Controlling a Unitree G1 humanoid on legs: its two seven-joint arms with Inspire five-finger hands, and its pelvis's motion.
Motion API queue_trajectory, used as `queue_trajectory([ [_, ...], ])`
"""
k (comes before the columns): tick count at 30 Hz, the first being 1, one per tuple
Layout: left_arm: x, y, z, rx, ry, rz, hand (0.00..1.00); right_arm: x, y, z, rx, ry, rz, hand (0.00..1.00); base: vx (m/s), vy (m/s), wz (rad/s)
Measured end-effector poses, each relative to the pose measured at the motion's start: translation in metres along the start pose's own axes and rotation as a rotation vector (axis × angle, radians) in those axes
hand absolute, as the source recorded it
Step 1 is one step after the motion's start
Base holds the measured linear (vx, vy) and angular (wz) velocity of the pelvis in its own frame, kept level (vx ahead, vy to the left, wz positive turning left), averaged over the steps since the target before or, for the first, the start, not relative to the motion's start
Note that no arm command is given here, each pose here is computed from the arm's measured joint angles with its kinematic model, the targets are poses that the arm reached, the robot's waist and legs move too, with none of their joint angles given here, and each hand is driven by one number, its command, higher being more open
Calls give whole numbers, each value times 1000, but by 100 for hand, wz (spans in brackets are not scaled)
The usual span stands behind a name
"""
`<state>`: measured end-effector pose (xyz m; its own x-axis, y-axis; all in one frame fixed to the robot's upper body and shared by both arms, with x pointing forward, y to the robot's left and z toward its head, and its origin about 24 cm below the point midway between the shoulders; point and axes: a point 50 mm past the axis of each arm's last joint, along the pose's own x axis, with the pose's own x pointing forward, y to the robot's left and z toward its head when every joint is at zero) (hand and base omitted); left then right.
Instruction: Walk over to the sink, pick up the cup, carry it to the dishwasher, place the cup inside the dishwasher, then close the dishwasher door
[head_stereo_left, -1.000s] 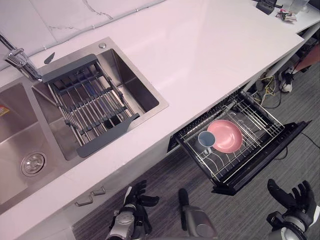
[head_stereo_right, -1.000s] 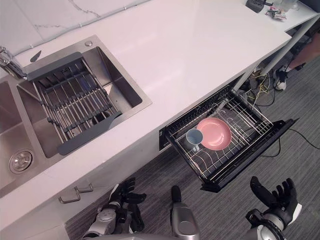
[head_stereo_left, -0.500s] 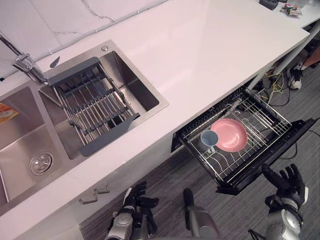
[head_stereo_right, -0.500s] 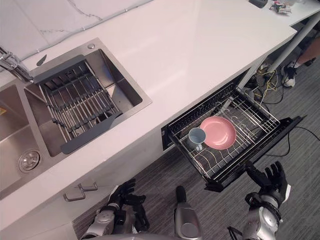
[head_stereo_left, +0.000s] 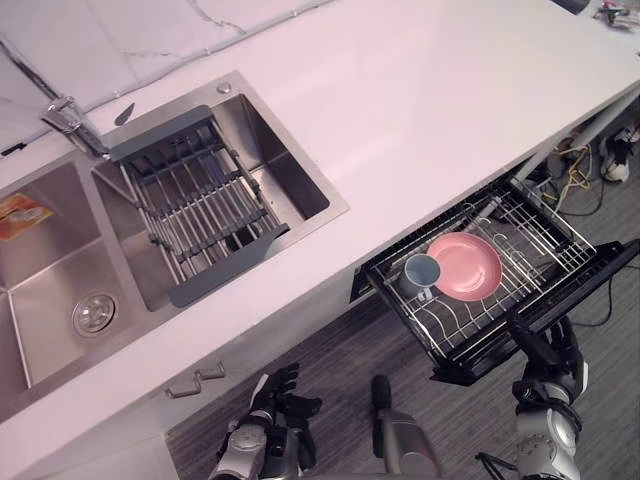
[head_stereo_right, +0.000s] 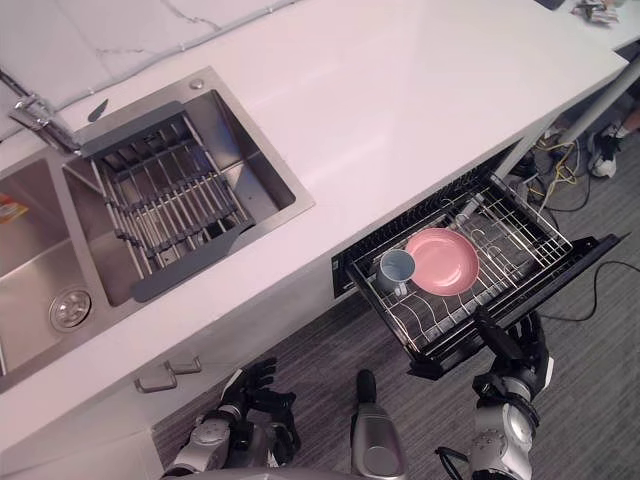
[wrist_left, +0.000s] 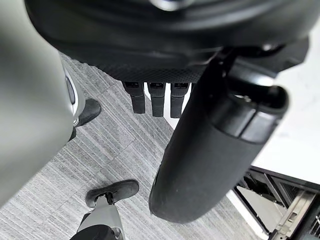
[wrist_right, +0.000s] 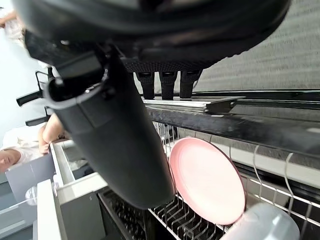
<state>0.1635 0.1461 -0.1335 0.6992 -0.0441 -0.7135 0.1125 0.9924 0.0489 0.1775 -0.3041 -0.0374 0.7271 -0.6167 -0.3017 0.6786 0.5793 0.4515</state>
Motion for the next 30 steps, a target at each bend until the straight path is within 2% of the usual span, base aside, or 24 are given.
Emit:
queue_trajectory([
  [8, -2, 6, -6, 26, 16, 6, 90, 1, 32, -16, 109, 47, 146, 90, -16, -11, 17],
  [17, -6, 17, -12, 58, 36, 26, 90, 18, 72, -26, 109, 107, 259, 90, -20, 9, 15],
  [30, -6, 19, -5, 65, -4, 21, 90, 63, 125, 25, 78, 8, 323, 90, -21, 4, 26],
])
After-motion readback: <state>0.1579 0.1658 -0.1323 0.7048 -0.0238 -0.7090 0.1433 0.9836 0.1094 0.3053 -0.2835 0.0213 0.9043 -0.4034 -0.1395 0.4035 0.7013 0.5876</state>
